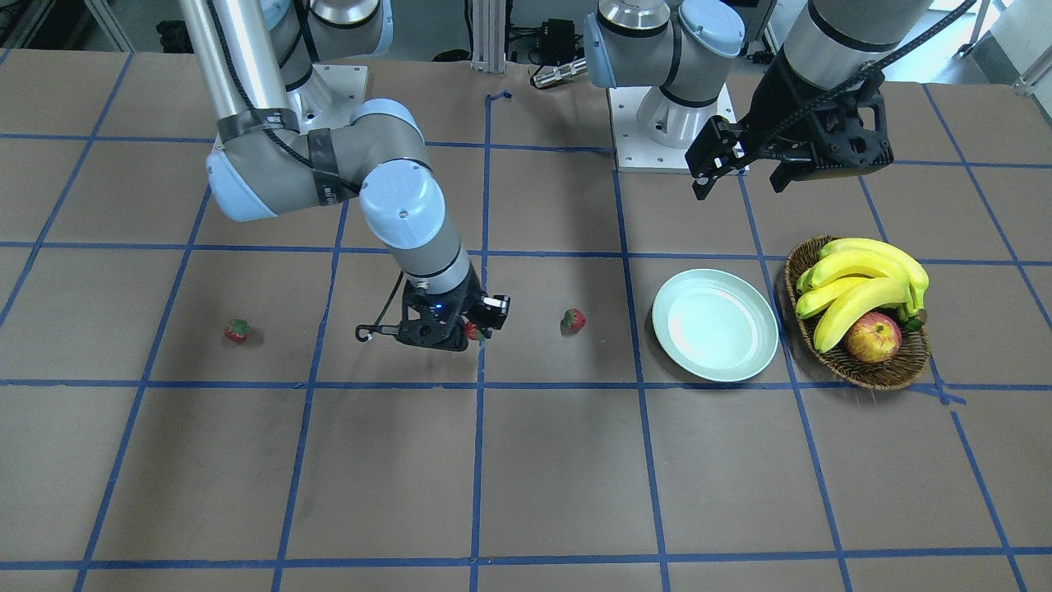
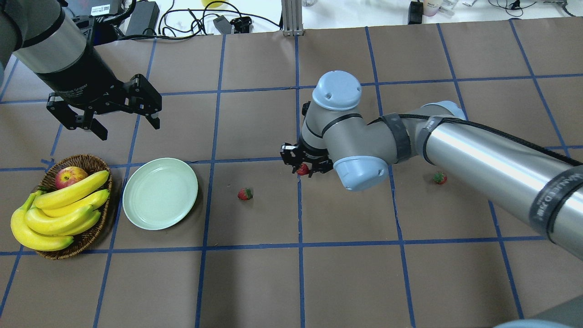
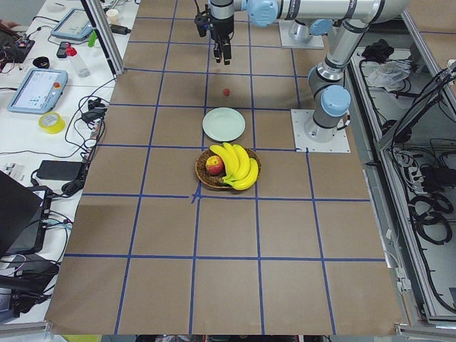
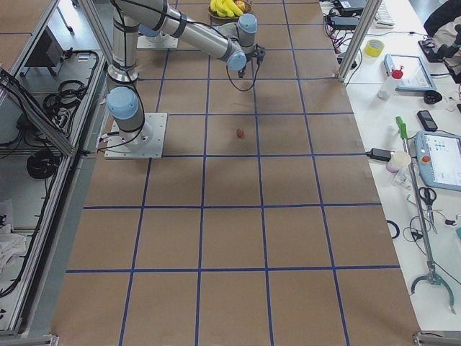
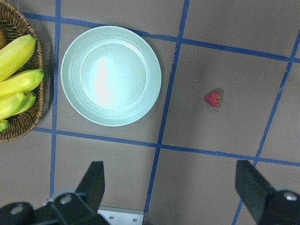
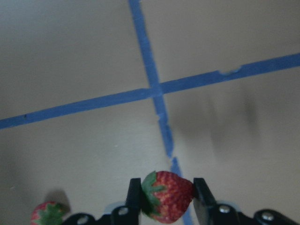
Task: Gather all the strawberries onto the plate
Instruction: 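Carry the second strawberry and release it next to the first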
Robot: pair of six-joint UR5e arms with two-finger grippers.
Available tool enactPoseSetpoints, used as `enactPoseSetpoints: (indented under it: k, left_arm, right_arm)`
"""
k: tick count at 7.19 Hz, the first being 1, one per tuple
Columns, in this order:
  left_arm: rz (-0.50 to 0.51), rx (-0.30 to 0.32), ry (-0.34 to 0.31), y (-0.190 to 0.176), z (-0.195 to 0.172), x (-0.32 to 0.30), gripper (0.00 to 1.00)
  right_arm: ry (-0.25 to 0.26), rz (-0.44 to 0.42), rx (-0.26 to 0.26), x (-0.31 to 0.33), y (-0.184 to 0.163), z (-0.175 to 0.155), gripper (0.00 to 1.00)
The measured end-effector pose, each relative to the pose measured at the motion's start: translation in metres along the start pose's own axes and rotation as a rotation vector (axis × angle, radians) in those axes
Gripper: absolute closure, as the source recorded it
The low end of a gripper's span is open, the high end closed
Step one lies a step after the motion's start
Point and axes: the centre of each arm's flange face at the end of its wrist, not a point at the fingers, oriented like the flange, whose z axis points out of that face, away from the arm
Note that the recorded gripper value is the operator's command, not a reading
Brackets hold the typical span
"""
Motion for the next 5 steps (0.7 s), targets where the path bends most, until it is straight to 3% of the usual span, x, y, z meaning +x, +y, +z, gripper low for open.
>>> enactPoseSetpoints:
  k: [1, 2, 3, 4, 5]
  left_arm:
    - [0.0, 0.0, 0.0, 0.0, 0.0, 0.0, 0.0]
    - [0.0, -0.001, 0.0, 0.0, 0.0, 0.0, 0.0]
    - [0.0, -0.001, 0.0, 0.0, 0.0, 0.0, 0.0]
    - [0.0, -0.002, 0.0, -0.001, 0.001, 0.0, 0.0]
    - [0.0, -0.002, -0.001, -0.001, 0.001, 0.0, 0.0]
  right_arm:
    - [-0.006, 0.01, -0.016, -0.029, 0.014, 0.016, 0.86]
    - [-0.002, 0.01, -0.033, -0.045, 0.024, 0.034, 0.71]
    - [0.007, 0.013, -0.052, -0.051, 0.029, 0.049, 0.23]
    - [0.013, 0.015, -0.063, -0.054, 0.031, 0.056, 0.0]
    - [0.016, 0.013, -0.06, -0.054, 0.032, 0.054, 0.0]
